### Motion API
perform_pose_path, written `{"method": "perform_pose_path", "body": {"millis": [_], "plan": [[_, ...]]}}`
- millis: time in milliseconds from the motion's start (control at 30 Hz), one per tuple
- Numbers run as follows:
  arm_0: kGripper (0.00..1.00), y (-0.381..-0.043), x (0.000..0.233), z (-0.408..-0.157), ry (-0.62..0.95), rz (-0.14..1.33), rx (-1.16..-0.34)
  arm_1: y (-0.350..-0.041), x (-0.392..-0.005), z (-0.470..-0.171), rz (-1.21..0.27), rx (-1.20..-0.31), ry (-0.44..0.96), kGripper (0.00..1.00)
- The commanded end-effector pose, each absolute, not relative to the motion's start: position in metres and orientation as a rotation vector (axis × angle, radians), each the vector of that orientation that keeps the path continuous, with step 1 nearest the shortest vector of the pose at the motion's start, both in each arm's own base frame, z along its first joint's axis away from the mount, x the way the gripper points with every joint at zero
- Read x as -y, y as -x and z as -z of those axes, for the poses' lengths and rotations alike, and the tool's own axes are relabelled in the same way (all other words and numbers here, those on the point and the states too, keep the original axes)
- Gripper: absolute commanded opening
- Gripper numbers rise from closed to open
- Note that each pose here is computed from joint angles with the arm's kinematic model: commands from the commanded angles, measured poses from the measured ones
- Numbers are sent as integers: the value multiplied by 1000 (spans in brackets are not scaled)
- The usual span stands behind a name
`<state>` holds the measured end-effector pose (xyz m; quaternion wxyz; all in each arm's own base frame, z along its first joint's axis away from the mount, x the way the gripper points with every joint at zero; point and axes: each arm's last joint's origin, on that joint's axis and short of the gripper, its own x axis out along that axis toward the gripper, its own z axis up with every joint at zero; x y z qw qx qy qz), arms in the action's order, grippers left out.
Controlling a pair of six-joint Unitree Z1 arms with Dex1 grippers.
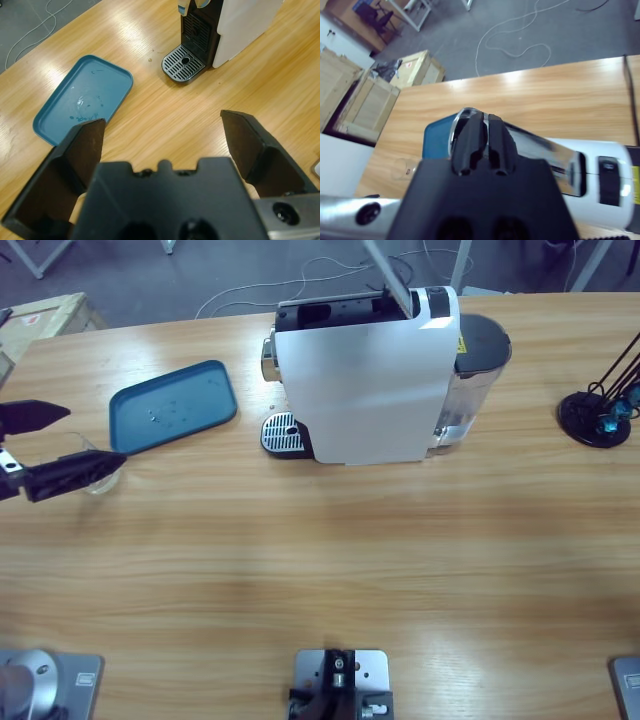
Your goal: Pour coffee
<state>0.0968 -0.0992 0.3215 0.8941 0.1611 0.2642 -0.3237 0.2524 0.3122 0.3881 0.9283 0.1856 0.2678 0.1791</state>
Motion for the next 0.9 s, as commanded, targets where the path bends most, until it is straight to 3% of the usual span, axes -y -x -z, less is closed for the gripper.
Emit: {"method": "perform_pose_path", "body": {"millis": [33,267,600,900], "plan": [[991,-100,106,-318,-340,692,-579,-257,-367,-299,-392,-730,-216,0],[991,-98,104,-318,-337,693,-575,-249,-383,-259,-398,-816,-144,0],[991,-97,103,-318,-338,692,-575,-245,-382,-224,-337,-958,-48,0],[991,-99,105,-323,-338,693,-573,-269,-371,-210,-273,-982,-50,0]]}}
